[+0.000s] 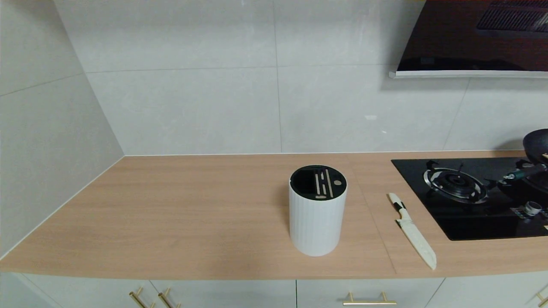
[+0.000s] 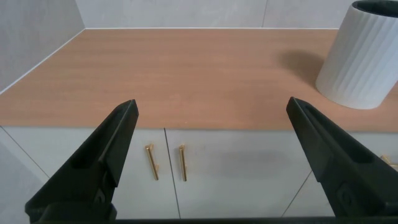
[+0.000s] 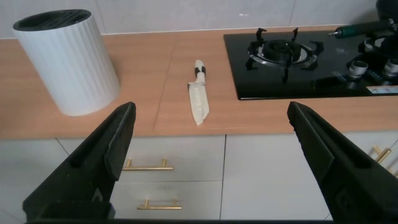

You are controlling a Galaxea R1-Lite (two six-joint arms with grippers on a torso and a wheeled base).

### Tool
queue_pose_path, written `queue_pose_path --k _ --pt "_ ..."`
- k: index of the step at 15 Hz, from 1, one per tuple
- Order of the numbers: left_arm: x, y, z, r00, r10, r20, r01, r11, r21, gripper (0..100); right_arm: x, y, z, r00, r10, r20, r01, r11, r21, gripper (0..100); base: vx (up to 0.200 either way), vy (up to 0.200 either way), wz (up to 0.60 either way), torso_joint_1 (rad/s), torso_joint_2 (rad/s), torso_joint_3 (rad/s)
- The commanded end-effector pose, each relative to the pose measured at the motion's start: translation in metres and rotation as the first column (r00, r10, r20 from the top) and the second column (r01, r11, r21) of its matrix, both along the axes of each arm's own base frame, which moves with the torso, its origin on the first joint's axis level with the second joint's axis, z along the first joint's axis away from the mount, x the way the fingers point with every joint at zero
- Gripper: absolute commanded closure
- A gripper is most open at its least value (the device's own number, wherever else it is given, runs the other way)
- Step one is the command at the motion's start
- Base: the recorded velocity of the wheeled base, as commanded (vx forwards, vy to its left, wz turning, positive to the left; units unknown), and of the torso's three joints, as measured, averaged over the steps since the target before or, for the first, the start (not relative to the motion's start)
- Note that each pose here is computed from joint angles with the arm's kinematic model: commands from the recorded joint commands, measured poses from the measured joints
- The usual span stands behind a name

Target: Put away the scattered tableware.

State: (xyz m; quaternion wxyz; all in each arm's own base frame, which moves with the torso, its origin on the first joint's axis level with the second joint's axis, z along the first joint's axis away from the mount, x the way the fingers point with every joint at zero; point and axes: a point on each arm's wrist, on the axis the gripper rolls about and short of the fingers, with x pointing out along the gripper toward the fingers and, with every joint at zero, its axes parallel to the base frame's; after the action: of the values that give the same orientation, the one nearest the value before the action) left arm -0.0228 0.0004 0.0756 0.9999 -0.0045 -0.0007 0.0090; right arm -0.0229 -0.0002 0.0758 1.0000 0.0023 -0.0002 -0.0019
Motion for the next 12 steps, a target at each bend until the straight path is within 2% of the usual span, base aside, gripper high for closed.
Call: queue_pose_path --k 1,5,7,8,9,10,12 --pt "0.0 0.0 0.0 1.0 0.0 0.0 0.0 1.0 0.0 0 0.0 0.0 0.0 1.0 0.001 -0.002 -0.001 1.0 -0.015 0 0.0 0.0 0.0 0.0 0.0 0.0" --pt "0.0 0.0 0.0 1.0 0.0 0.0 0.0 1.0 0.0 0 0.002 0.0 0.008 1.0 0.024 -0.017 -0.024 0.999 -0.021 0 0.0 0.0 0.0 0.0 0.0 0.0" --pt "0.0 0.0 0.0 1.0 0.0 0.0 0.0 1.0 0.0 0 0.001 0.001 0.053 0.997 0.079 0.023 -0.079 0.997 0.012 0 0.0 0.0 0.0 0.0 0.0 0.0" --pt "0.0 0.0 0.0 1.0 0.0 0.0 0.0 1.0 0.0 0 0.017 0.002 0.084 0.993 0.111 -0.035 -0.11 0.994 0.023 0 0.0 0.0 0.0 0.0 0.0 0.0" --pt "0.0 0.0 0.0 1.0 0.0 0.0 0.0 1.0 0.0 0 0.029 0.003 0.098 0.991 0.114 -0.074 -0.112 0.993 0.027 0 0.0 0.0 0.0 0.0 0.0 0.0" --pt "0.0 0.0 0.0 1.0 0.0 0.002 0.0 1.0 0.0 0 0.056 0.003 0.12 0.982 0.114 -0.149 -0.11 0.993 0.035 0 0.0 0.0 0.0 0.0 0.0 0.0" --pt "0.0 0.0 0.0 1.0 0.0 0.0 0.0 1.0 0.0 0 0.104 0.003 0.142 0.959 0.111 -0.261 -0.102 0.994 0.047 0 0.0 0.0 0.0 0.0 0.0 0.0"
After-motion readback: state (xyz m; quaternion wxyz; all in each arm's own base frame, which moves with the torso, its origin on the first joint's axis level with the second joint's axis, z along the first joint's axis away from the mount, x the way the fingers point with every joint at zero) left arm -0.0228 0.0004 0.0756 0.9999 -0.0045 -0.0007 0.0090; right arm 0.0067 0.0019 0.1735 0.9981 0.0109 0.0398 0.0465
